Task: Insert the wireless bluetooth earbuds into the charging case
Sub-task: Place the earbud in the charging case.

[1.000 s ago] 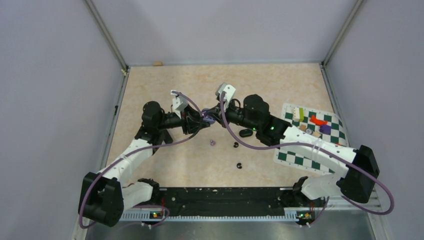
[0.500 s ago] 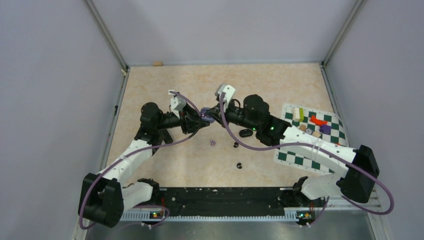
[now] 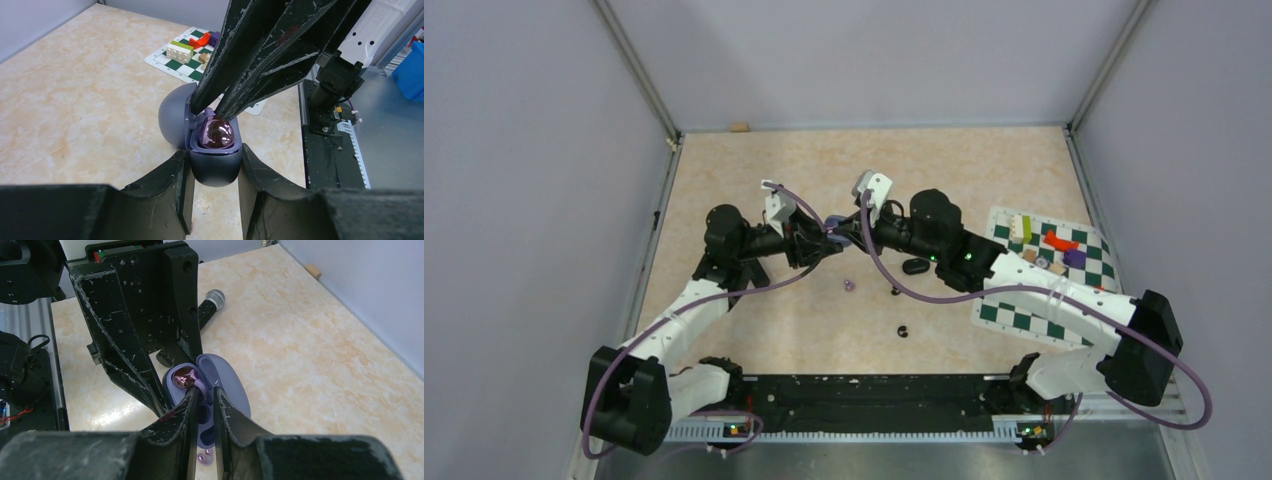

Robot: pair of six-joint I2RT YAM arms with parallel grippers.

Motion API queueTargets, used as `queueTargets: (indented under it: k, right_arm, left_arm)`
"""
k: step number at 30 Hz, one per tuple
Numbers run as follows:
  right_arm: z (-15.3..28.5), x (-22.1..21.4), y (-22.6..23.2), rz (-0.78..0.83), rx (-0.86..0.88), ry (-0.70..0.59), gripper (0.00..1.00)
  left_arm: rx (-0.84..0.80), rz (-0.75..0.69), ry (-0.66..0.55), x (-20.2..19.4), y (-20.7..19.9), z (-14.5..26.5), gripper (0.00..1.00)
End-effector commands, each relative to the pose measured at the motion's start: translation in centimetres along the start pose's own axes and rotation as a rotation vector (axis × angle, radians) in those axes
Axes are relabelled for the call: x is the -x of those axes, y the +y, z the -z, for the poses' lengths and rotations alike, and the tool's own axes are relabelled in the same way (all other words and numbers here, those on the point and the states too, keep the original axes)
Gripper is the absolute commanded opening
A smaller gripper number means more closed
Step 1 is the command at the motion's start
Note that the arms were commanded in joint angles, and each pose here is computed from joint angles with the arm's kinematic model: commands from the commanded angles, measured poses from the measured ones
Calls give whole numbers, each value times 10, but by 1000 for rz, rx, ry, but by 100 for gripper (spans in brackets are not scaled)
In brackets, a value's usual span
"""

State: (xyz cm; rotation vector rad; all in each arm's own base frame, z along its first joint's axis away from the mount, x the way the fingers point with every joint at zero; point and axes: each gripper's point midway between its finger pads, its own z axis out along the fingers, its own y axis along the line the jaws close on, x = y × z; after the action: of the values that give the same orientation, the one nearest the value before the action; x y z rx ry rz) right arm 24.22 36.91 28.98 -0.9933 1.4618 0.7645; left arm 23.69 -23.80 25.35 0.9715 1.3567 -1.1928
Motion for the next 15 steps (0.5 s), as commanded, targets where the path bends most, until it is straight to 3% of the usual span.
queueTargets:
  k: [1, 15]
  right_arm:
    - [3, 16, 7, 5, 37, -32, 18]
    - [24, 44, 6, 26, 66, -80, 32]
  left_arm:
    - [-18, -85, -30, 15, -5, 1, 0]
    - [-83, -89, -7, 12, -16, 2, 0]
